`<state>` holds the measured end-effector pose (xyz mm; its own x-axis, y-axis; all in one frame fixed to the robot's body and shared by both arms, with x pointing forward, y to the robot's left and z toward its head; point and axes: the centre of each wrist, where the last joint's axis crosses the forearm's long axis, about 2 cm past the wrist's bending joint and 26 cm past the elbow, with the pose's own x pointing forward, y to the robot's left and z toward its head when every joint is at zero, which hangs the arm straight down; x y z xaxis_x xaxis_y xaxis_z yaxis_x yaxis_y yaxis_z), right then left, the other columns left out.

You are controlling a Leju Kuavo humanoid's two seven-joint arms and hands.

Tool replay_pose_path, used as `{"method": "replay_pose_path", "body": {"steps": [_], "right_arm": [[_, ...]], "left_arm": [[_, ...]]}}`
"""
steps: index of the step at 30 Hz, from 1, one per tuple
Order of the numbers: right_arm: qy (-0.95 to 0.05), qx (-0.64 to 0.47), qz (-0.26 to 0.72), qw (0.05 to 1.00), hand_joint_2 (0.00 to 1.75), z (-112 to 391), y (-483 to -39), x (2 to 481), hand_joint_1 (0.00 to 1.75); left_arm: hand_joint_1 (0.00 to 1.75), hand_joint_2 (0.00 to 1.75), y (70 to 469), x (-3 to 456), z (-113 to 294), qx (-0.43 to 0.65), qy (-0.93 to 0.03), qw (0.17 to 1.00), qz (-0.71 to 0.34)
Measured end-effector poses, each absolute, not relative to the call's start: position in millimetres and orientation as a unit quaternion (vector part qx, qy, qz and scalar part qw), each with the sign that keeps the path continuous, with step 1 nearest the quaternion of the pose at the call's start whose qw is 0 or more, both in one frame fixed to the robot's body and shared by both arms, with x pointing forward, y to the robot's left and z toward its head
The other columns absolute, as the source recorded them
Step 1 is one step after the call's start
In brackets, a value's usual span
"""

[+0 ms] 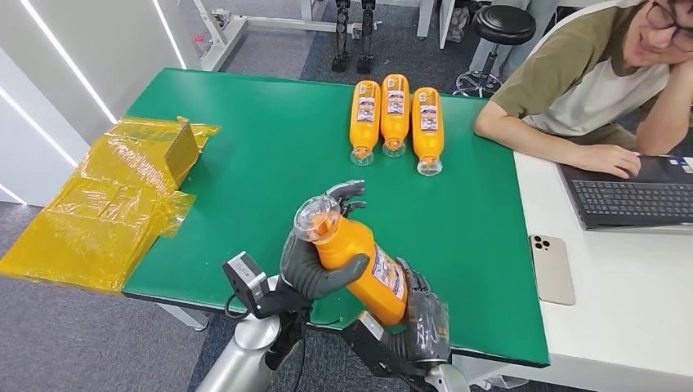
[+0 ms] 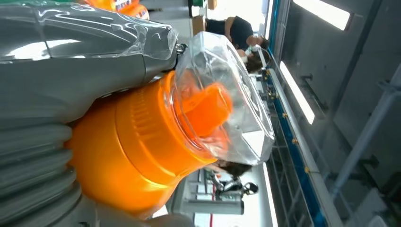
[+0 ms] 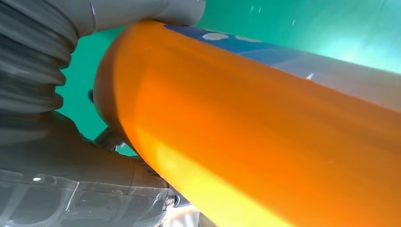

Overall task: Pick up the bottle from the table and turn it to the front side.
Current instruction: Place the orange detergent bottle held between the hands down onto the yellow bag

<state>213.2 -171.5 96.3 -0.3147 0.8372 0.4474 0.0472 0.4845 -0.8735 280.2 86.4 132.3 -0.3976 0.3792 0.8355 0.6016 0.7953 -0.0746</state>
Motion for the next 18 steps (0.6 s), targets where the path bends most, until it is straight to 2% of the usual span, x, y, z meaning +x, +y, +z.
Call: {"method": "replay_pose_path", "body": {"steps": [11,15,18], "right_arm": [[-0.706,-0.344,0.404,0.468,1.75,98.3,-173.8,216.1,1.72],[-0.723,-0.349,0.387,0.454,1.75,98.4,-174.6,214.4,0.02],[-0.747,-0.333,0.356,0.452,1.75,97.8,-175.3,211.5,0.00]], "left_arm": [[1.75,1.75,86.4,280.3,134.8,-0.306,-0.824,0.463,-0.115],[1.75,1.75,86.5,280.5,135.8,-0.307,-0.825,0.462,-0.111],[1.75,1.75,86.8,280.9,137.1,-0.303,-0.827,0.461,-0.104]]}}
